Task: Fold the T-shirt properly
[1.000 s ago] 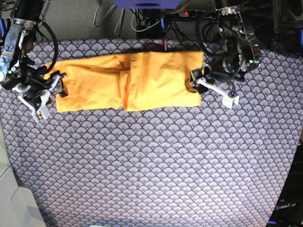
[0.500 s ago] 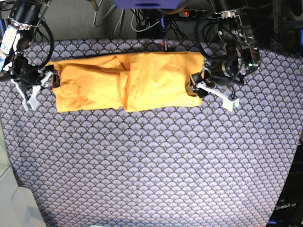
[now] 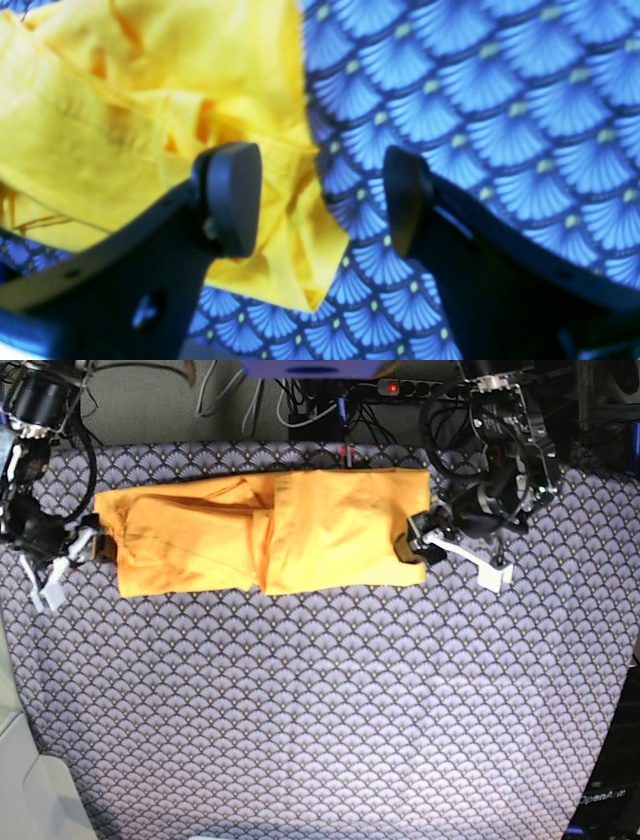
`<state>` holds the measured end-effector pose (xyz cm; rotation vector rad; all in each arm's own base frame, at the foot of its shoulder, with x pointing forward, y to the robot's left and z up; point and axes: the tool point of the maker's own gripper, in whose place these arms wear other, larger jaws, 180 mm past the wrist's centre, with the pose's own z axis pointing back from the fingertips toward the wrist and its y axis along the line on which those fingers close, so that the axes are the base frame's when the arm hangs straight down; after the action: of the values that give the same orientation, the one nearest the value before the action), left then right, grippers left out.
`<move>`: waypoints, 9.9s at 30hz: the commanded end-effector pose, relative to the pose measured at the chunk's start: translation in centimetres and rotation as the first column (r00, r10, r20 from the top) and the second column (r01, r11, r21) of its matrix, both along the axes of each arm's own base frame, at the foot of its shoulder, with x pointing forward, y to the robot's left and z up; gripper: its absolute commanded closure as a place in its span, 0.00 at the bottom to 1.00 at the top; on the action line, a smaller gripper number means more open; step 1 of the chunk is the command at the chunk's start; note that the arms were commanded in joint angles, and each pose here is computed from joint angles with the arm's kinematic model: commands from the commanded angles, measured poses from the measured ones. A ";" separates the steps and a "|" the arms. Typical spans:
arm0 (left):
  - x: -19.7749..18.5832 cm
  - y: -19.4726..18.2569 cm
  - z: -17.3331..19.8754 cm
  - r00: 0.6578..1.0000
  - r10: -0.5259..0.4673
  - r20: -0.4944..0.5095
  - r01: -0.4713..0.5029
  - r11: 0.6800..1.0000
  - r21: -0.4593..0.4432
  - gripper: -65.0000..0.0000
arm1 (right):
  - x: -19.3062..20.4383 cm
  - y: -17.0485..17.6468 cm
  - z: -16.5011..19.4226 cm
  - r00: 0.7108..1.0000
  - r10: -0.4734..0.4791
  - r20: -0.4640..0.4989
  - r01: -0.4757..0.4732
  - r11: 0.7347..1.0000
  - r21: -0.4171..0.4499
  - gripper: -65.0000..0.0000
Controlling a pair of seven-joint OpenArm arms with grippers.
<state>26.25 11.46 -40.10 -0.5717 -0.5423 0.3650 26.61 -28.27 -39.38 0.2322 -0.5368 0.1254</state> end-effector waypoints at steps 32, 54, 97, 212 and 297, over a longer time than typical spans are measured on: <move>1.3 0.0 3.0 0.995 -0.005 0.102 0.003 1.000 0.012 0.33 | -0.4 2.3 0.5 0.999 0.006 0.040 -0.011 0.992 0.126 0.39; 1.4 4.5 8.8 0.974 0.068 0.217 -0.052 0.995 -0.080 0.33 | -1.3 3.1 -2.5 1.000 -0.011 -0.020 0.015 0.982 0.191 0.40; -2.0 10.6 9.5 0.966 0.188 0.176 -0.171 0.979 -0.107 0.33 | -4.3 2.6 -6.7 0.983 -0.078 -0.164 0.119 0.959 0.258 0.64; -2.5 10.9 9.2 0.970 0.184 0.161 -0.170 0.981 -0.094 0.33 | -6.3 4.5 -4.8 0.987 0.012 -0.160 0.038 0.950 0.309 0.44; -3.6 18.0 11.9 0.933 0.282 0.225 -0.292 0.956 0.014 0.33 | -0.2 29.9 10.7 0.790 0.442 0.426 -0.594 0.724 0.351 1.00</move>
<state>22.39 29.17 -29.20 -0.4949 -0.8204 0.5917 25.72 1.20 -30.26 0.8342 -0.7462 0.6009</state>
